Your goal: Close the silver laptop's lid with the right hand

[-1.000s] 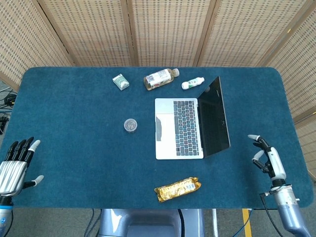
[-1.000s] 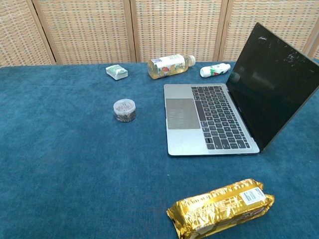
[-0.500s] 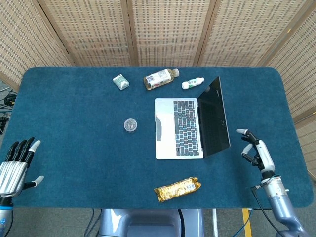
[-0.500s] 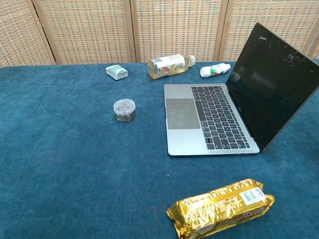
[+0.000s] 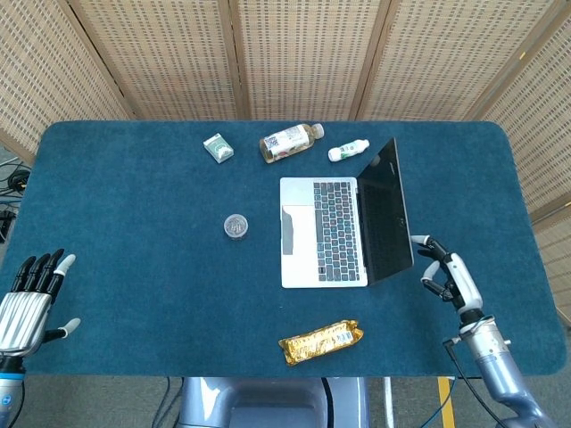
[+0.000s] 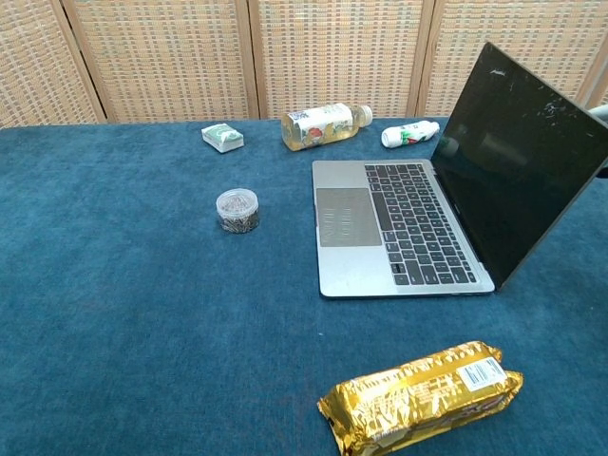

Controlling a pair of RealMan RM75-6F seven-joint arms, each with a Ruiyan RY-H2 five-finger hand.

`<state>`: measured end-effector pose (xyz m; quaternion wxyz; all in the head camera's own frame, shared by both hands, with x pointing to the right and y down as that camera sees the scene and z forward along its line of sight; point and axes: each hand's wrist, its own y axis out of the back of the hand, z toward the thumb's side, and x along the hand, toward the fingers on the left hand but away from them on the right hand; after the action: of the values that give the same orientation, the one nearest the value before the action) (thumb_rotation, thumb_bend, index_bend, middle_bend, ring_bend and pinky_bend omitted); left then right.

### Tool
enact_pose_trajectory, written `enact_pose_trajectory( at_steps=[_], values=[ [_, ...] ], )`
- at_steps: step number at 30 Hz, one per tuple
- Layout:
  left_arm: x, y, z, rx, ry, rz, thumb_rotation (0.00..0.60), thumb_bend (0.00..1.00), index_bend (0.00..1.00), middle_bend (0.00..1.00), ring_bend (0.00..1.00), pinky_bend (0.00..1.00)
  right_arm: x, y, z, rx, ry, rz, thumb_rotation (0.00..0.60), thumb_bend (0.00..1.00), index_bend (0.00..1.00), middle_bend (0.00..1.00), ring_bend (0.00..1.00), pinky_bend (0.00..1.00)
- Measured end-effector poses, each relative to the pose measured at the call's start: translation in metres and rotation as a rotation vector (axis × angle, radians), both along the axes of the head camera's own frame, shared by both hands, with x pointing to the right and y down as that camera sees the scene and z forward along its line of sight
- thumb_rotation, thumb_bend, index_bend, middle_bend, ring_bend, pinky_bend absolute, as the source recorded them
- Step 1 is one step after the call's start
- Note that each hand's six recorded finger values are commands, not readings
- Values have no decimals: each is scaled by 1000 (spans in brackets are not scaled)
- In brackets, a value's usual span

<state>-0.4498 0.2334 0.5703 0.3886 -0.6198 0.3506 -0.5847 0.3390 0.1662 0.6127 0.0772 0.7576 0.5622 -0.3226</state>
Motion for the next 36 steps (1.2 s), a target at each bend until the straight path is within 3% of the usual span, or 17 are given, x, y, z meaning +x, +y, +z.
enact_pose_trajectory(
  at_steps=[9, 36],
  values=[
    [1, 1, 0, -1, 1, 1, 600, 5, 0, 0, 0, 0, -11, 5, -8, -30, -89, -32, 600, 1000, 235, 211, 151, 169],
    [2, 1, 0, -2, 1, 8, 600, 5, 0, 0, 0, 0, -35, 4, -9, -48, -152, -105, 600, 1000, 238, 212, 150, 169]
  ],
)
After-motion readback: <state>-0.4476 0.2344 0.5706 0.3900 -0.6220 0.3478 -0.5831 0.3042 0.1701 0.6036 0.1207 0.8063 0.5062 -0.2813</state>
